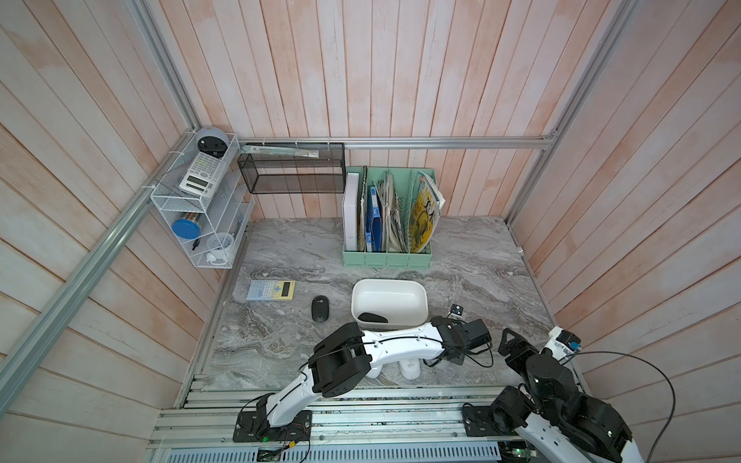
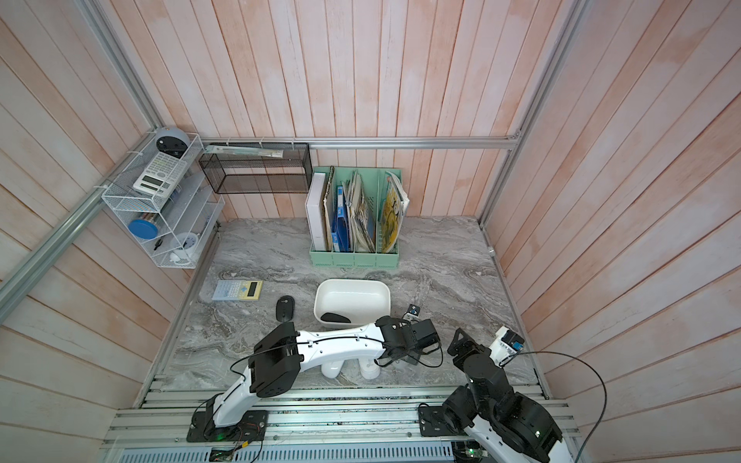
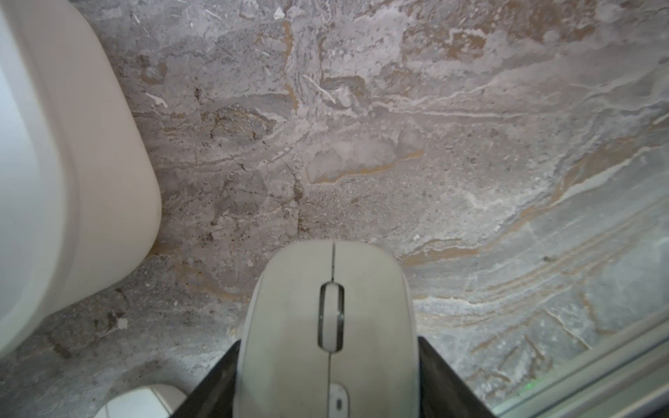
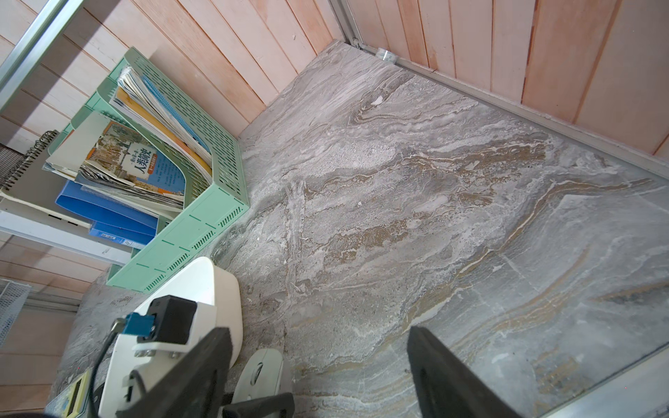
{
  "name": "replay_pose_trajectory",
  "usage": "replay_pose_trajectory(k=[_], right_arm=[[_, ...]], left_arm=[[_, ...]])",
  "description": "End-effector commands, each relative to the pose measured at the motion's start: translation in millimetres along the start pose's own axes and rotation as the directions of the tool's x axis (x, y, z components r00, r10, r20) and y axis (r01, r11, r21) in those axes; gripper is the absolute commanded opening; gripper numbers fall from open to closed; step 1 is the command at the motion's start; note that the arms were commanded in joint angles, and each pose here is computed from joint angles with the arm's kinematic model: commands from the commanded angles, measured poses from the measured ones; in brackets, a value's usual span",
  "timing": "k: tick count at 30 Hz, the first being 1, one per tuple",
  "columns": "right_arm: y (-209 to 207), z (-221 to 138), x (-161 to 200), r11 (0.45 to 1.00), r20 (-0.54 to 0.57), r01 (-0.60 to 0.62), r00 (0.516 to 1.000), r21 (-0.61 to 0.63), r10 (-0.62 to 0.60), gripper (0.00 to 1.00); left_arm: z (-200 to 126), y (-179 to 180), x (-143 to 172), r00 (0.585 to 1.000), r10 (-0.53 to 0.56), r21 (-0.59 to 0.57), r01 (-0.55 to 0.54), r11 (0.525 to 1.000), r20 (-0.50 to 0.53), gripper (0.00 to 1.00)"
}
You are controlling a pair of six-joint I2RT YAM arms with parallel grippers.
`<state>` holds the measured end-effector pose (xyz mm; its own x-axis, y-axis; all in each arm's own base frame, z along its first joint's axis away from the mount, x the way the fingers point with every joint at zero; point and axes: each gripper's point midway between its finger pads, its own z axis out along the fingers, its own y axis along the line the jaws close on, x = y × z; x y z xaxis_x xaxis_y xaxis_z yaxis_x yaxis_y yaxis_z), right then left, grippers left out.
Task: Take out the mouse from the storage box
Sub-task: Place the mouse at the center of the board.
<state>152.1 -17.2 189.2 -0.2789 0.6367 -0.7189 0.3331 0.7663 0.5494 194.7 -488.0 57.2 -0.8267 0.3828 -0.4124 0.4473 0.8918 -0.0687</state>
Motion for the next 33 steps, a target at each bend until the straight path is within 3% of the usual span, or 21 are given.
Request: replay_pose_trajectory(k=[1, 6, 9, 17, 26, 30, 33], right_arm=[[-4, -3, -6, 1.000, 0.024, 0.002, 1.000, 0.009, -0.002, 0.83], [-3, -3, -5, 1.000, 0.024, 0.006, 1.000, 0.007, -0.007, 0.83], [-3, -2, -5, 1.000, 0.022, 0.009, 1.000, 0.004, -0.009, 0.83], [-2, -2, -5, 1.000, 0.022, 0.010, 1.000, 0.001, -0.010, 0.83], [3, -6, -12, 1.000, 0.027, 0.024, 0.999, -0.006, -0.024, 0.83], [19, -4, -11, 0.997, -0.002, 0.070, 0.998, -0.026, -0.070, 0.83], [42, 3, -2, 0.989, -0.060, 0.136, 0.988, -0.063, -0.139, 0.83]], left_arm=[[5, -4, -5, 1.000, -0.007, 0.004, 0.007, 1.000, -0.007, 0.58], [14, -3, -6, 1.000, -0.002, -0.014, 0.001, 1.000, -0.020, 0.59], [15, -3, -9, 1.000, -0.004, -0.019, 0.004, 1.000, -0.017, 0.71], [-2, -5, -22, 1.000, 0.002, 0.001, -0.002, 1.000, 0.023, 0.88], [-74, 4, -52, 0.984, -0.036, 0.093, 0.020, 0.995, 0.172, 0.92], [-110, 39, -62, 0.960, -0.110, 0.112, 0.084, 0.990, 0.258, 0.94], [-128, 87, -59, 0.934, -0.175, 0.091, 0.154, 0.984, 0.312, 0.95]])
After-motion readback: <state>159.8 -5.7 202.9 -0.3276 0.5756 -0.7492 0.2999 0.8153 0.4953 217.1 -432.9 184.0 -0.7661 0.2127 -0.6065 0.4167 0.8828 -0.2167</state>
